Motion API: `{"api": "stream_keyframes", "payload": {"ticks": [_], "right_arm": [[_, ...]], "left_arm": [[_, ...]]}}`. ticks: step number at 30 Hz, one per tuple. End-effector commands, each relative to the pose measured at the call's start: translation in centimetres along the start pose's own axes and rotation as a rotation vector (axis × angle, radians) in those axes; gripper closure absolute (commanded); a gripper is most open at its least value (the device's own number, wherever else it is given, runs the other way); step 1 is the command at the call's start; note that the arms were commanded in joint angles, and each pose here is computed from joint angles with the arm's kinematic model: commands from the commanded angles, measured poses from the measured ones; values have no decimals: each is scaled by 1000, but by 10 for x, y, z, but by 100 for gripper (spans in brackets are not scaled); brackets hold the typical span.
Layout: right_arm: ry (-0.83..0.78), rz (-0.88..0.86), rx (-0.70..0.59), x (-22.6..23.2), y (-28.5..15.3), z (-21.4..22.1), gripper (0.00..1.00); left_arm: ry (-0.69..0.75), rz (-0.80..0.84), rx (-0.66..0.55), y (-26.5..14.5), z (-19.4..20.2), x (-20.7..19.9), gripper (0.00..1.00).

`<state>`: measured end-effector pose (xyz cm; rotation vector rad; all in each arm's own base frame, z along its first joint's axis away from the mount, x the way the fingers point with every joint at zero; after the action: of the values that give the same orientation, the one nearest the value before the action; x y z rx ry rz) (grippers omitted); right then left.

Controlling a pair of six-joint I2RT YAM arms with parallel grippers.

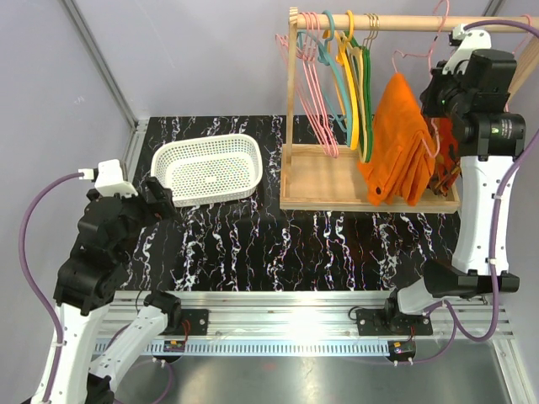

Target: Remove the trousers from the hanger

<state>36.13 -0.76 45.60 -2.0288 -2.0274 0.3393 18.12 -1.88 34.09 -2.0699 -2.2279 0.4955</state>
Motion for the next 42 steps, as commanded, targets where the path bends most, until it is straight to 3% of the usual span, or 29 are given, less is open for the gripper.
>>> {"api": "stream_keyframes", "payload": {"ticks": [1, 6, 12, 19, 25, 32, 35, 42], "right_arm": [[-30, 23, -397, -1, -49, -97, 100], [-20, 4, -460, 2, -68, -114, 100], [59, -44, -420, 11, -95, -94, 100], [86, -78, -436, 18, -158, -55, 100], [109, -111, -560, 25, -235, -39, 100], [31, -391, -689, 65, -290, -13, 100], [11, -528, -687, 83, -308, -3, 100], [2, -708, -791, 104, -371, -29, 100]], "left_arm": [[-9, 33, -54, -8, -19, -5, 1], [-28, 57, -60, -8, -27, -11, 1], [-81, 151, -98, -9, -58, -33, 1], [-123, 280, -146, -6, -83, -61, 1], [-117, 394, -135, -4, -90, -82, 1], [-50, 567, -181, -23, -89, -98, 1], [-2, 651, -220, -37, -88, -103, 1], [59, 779, -300, -67, -91, -108, 1]]}}
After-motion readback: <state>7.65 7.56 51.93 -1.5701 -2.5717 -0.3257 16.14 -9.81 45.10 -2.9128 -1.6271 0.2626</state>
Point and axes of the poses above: each gripper's point midway between its finger pads, its own y axis out along the fingers, its own x axis along the line the jaws close on, z = x × y, the point moved 3 cm from there along -y, back along the fingers
